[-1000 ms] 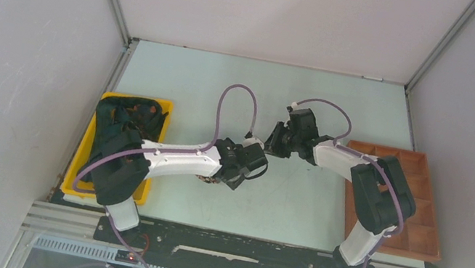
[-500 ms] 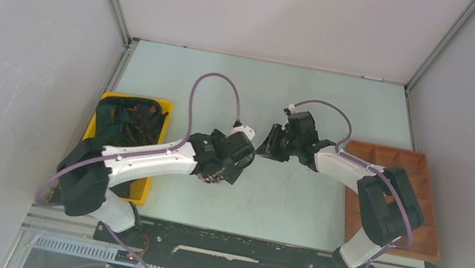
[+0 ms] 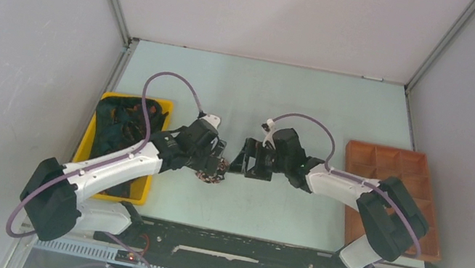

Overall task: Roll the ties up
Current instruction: Pick up the tie at the center of the board.

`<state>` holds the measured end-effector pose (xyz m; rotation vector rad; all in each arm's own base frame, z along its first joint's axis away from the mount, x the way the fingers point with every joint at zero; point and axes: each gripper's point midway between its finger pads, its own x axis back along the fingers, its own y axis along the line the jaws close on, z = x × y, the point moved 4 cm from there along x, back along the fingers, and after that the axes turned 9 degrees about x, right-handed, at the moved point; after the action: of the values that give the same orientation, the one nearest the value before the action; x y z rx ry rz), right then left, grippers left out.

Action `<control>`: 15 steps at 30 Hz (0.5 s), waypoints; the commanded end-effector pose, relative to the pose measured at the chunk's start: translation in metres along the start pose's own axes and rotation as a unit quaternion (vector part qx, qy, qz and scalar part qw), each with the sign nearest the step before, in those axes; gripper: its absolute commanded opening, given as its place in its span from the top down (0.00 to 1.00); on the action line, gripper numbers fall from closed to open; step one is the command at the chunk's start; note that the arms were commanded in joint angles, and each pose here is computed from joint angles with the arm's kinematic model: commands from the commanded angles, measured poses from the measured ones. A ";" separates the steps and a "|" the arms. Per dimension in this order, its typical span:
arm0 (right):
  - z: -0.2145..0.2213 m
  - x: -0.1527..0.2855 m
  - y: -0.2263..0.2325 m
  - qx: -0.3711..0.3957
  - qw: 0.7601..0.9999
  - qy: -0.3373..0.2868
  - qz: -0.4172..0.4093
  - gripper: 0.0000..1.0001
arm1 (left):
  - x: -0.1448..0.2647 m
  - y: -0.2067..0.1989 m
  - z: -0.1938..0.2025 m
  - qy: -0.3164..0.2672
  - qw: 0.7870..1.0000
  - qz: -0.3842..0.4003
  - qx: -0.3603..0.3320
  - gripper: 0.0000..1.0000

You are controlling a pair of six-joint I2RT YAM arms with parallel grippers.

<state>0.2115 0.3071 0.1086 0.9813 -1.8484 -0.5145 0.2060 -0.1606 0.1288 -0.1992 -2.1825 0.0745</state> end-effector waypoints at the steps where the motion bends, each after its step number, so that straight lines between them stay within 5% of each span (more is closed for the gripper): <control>1: -0.001 -0.013 0.031 -0.006 0.998 -0.015 -0.060 0.05 | 0.001 -0.001 -0.009 -0.018 0.999 0.023 0.037 0.10; 15: 0.017 -0.049 0.015 -0.060 0.997 0.000 -0.039 0.15 | -0.024 0.019 -0.001 -0.015 0.995 0.005 0.098 0.13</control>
<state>0.1952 0.3446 0.0828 0.9626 -1.7368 -0.6162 0.2120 -0.1443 0.1049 -0.1096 -2.1532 0.2083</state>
